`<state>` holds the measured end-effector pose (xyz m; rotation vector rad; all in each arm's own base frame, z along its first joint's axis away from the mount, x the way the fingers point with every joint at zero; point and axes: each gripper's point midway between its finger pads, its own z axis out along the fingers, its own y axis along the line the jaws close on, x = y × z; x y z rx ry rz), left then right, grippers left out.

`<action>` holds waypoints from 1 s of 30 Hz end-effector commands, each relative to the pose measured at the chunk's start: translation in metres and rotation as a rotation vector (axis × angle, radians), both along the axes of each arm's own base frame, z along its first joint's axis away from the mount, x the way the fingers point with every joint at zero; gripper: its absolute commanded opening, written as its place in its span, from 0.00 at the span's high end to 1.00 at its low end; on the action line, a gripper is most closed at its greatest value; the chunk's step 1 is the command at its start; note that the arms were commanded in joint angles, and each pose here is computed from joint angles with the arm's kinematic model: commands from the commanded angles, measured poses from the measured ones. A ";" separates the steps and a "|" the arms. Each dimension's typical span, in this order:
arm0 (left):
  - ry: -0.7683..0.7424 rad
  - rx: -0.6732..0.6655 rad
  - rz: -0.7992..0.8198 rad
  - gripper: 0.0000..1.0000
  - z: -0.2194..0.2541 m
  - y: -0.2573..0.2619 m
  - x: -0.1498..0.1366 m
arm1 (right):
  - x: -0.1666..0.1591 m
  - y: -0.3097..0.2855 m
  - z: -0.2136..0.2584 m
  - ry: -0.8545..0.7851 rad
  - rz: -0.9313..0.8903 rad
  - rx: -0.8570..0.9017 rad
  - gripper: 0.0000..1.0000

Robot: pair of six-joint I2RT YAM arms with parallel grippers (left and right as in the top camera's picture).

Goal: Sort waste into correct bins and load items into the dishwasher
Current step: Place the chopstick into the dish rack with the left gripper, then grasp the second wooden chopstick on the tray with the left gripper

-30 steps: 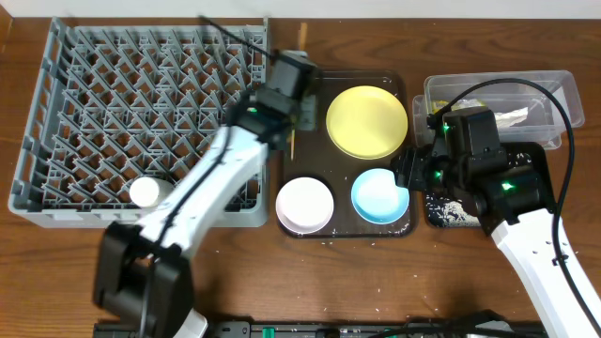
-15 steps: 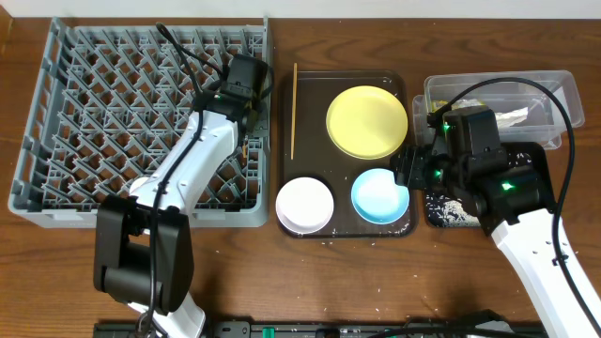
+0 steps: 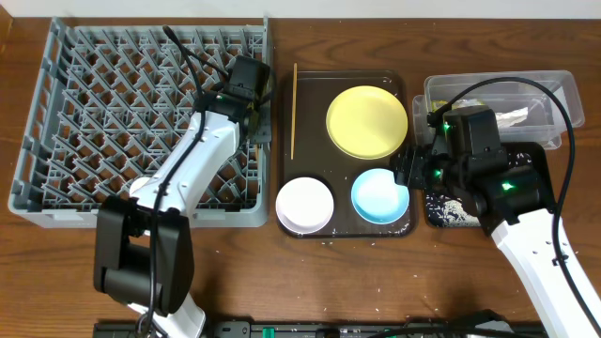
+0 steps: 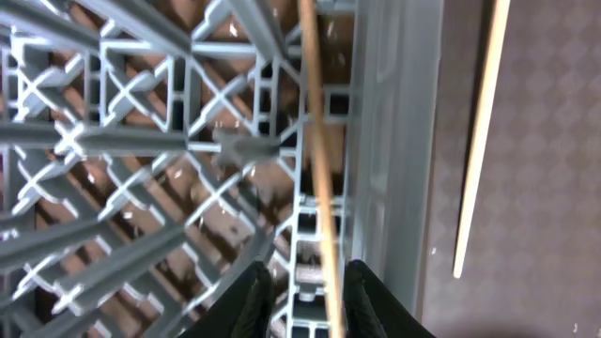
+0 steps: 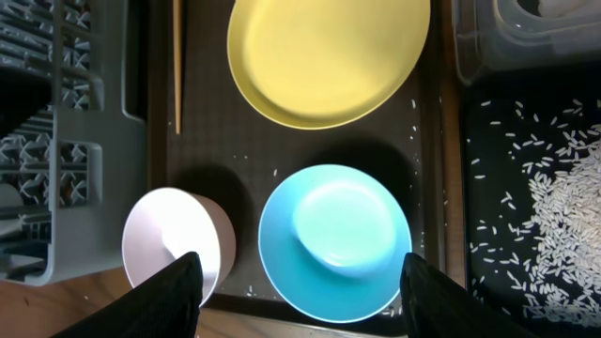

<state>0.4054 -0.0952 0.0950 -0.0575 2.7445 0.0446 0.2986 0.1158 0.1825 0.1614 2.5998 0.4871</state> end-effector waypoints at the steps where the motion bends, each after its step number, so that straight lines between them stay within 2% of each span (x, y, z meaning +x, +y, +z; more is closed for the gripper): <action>1: -0.117 -0.066 -0.045 0.72 0.052 -0.016 0.009 | 0.000 0.002 0.000 0.001 -0.002 0.004 0.34; 6: -0.201 -0.116 -0.127 0.71 0.079 -0.051 0.006 | -0.001 0.002 0.000 0.003 -0.002 0.003 0.34; 10: -0.218 -0.111 -0.250 0.60 0.070 -0.093 0.005 | 0.000 0.002 0.000 0.000 -0.003 0.004 0.34; 13: -0.241 -0.029 -0.363 0.55 0.053 -0.113 0.012 | 0.000 0.002 0.000 0.001 -0.003 0.004 0.34; 17: -0.252 0.085 -0.324 0.54 0.020 -0.111 0.032 | -0.001 0.002 0.000 0.007 -0.002 0.003 0.34; 24: -0.230 0.106 -0.299 0.53 -0.034 -0.109 0.056 | -0.008 0.000 -0.005 0.038 -0.003 -0.007 0.34; 30: -0.222 0.117 -0.260 0.53 -0.062 -0.095 0.071 | -0.007 0.000 -0.004 0.035 -0.003 -0.006 0.34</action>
